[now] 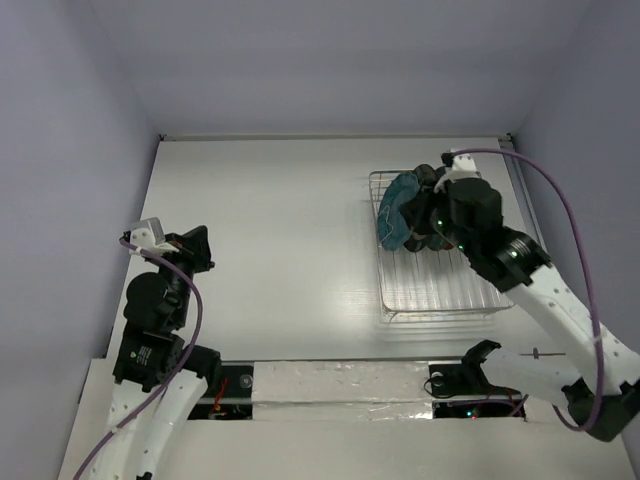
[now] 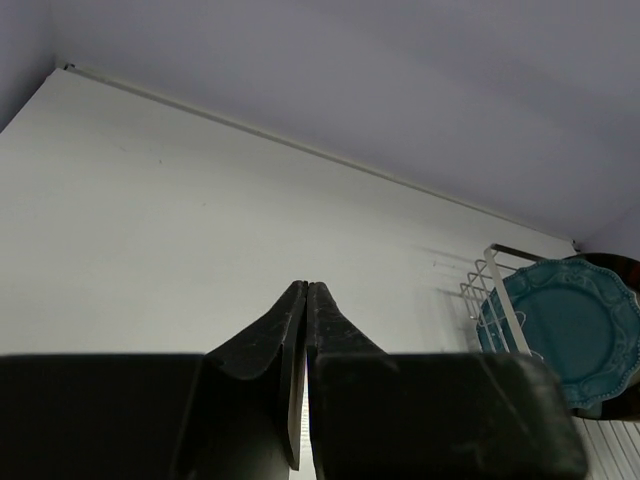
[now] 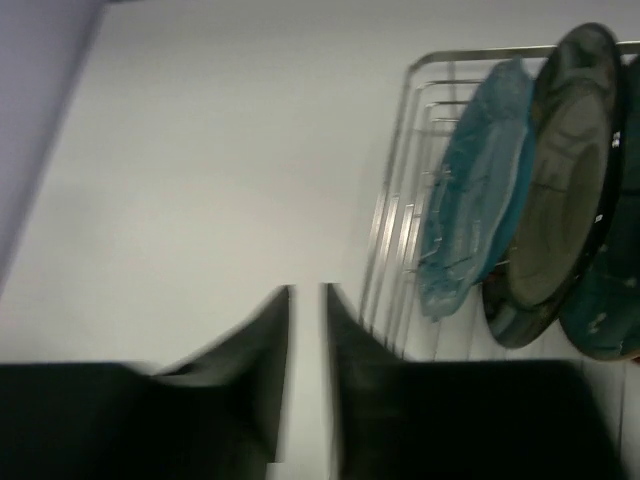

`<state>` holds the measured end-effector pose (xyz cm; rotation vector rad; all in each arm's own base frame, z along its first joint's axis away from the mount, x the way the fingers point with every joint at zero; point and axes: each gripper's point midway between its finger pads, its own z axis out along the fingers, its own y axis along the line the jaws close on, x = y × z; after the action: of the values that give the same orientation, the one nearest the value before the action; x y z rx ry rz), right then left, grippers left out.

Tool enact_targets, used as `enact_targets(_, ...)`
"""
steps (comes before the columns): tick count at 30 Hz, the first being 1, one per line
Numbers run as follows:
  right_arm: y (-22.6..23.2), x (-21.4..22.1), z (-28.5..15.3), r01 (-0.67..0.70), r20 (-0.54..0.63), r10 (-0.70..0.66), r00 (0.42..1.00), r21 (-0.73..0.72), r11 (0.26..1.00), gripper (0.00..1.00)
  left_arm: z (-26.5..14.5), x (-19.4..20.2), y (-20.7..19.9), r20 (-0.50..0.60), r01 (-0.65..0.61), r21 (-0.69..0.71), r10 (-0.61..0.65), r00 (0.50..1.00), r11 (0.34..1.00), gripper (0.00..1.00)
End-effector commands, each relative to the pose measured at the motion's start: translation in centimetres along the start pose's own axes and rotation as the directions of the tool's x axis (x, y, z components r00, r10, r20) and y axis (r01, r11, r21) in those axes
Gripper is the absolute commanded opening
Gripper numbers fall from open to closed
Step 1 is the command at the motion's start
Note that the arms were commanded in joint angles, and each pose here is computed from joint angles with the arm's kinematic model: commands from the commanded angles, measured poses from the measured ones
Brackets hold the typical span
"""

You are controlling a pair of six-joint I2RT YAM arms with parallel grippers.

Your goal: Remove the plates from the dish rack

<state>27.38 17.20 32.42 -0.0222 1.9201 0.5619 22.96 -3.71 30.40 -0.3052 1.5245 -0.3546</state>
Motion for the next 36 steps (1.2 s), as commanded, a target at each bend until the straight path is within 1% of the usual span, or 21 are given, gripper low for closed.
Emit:
enact_targets(1, -3.4, -1.7, 2.0, 0.029, 0.067, -0.047, 0.997, 0.246, 0.969, 0.36, 0.3, 0.1, -0.3, 0.003, 0.008, 0.009, -0.008, 1.000, 1.000, 0.00)
enact_targets(2, -4.1, -1.6, 2.5, 0.040, 0.060, -0.060, 0.996, 0.286, 0.957, 0.45, 0.3, 0.1, -0.2, 0.003, 0.008, 0.009, -0.008, 1.000, 1.000, 0.00)
enact_targets(4, -5.5, -1.7, 3.0, 0.066, 0.046, -0.090, 0.995, 0.378, 0.924, 0.55, 0.1, -0.2, -0.3, 0.014, 0.011, 0.014, -0.011, 1.000, 1.000, 0.05)
enact_targets(5, -6.2, -1.0, 4.1, 0.089, 0.013, -0.104, 0.994, 0.418, 0.904, 0.56, 0.0, -0.2, -0.3, 0.018, 0.011, 0.016, -0.011, 1.000, 1.000, 0.06)
enact_targets(7, -7.1, -1.3, 4.6, 0.108, 0.002, -0.125, 0.992, 0.481, 0.870, 0.55, -0.1, -0.4, -0.3, 0.026, 0.011, 0.020, -0.012, 1.000, 1.000, 0.08)
enact_targets(8, -7.6, -0.5, 5.4, 0.138, -0.037, -0.139, 0.990, 0.509, 0.850, 0.54, -0.2, -0.5, -0.4, 0.029, 0.014, 0.021, -0.014, 0.999, 1.000, 0.13)
enact_targets(9, -8.2, -0.5, 5.6, 0.145, -0.044, -0.143, 0.989, 0.533, 0.834, 0.53, -0.2, -0.5, -0.3, 0.027, 0.013, 0.020, -0.014, 1.000, 1.000, 0.16)
enact_targets(10, -8.2, -0.7, 5.8, 0.148, -0.046, -0.146, 0.988, 0.538, 0.830, 0.51, -0.2, -0.5, -0.3, 0.027, 0.013, 0.020, -0.014, 1.000, 1.000, 0.24)
enact_targets(14, -9.6, -0.5, 7.0, 0.127, -0.049, -0.120, 0.992, 0.549, 0.826, 0.50, -0.4, -0.6, -0.6, 0.033, 0.015, 0.033, -0.016, 0.999, 0.999, 0.32)
enact_targets(18, -10.4, 0.4, 8.4, 0.134, -0.082, -0.106, 0.991, 0.541, 0.830, 0.52, -0.4, -0.5, -0.8, 0.029, 0.015, 0.041, -0.016, 0.999, 0.999, 0.37)
enact_targets(21, -11.5, 1.0, 9.3, 0.143, -0.103, -0.103, 0.989, 0.565, 0.812, 0.52, -0.4, -0.5, -0.8, 0.028, 0.016, 0.041, -0.017, 0.999, 0.999, 0.39)
enact_targets(22, -11.0, 1.6, 9.9, 0.149, -0.122, -0.098, 0.988, 0.530, 0.835, 0.52, -0.4, -0.5, -0.7, 0.029, 0.015, 0.041, -0.016, 0.999, 0.999, 0.40)
enact_targets(25, -11.5, 2.6, 11.5, 0.148, -0.145, -0.085, 0.986, 0.509, 0.848, 0.50, -0.5, -0.6, -0.8, 0.033, 0.018, 0.043, -0.019, 0.999, 0.999, 0.40)
enact_targets(27, -11.6, 3.0, 12.4, 0.163, -0.160, -0.094, 0.983, 0.507, 0.847, 0.48, -0.5, -0.6, -0.8, 0.033, 0.016, 0.043, -0.017, 0.999, 0.999, 0.41)
enact_targets(28, -11.6, 2.9, 12.5, 0.171, -0.162, -0.102, 0.982, 0.505, 0.846, 0.43, -0.5, -0.6, -0.8, 0.033, 0.018, 0.043, -0.019, 0.999, 0.999, 0.41)
enact_targets(31, -11.8, 2.8, 12.7, 0.188, -0.171, -0.115, 0.978, 0.513, 0.838, 0.35, -0.5, -0.6, -0.8, 0.036, 0.017, 0.044, -0.018, 0.999, 0.999, 0.41)
enact_targets(32, -11.9, 2.6, 12.7, 0.199, -0.175, -0.124, 0.977, 0.516, 0.833, 0.27, -0.5, -0.6, -0.8, 0.034, 0.018, 0.044, -0.019, 0.999, 0.999, 0.41)
enact_targets(34, -12.0, 2.1, 12.5, 0.213, -0.176, -0.140, 0.974, 0.525, 0.824, 0.17, -0.6, -0.6, -0.8, 0.036, 0.018, 0.044, -0.020, 0.999, 0.999, 0.41)
enact_targets(35, -12.0, 1.8, 12.3, 0.224, -0.181, -0.149, 0.972, 0.527, 0.820, 0.06, -0.6, -0.7, -0.8, 0.037, 0.019, 0.045, -0.020, 0.999, 0.999, 0.41)
enact_targets(36, -12.1, 1.6, 12.0, 0.229, -0.182, -0.154, 0.971, 0.537, 0.812, 0.02, -0.6, -0.7, -0.8, 0.037, 0.017, 0.045, -0.019, 0.999, 0.999, 0.41)
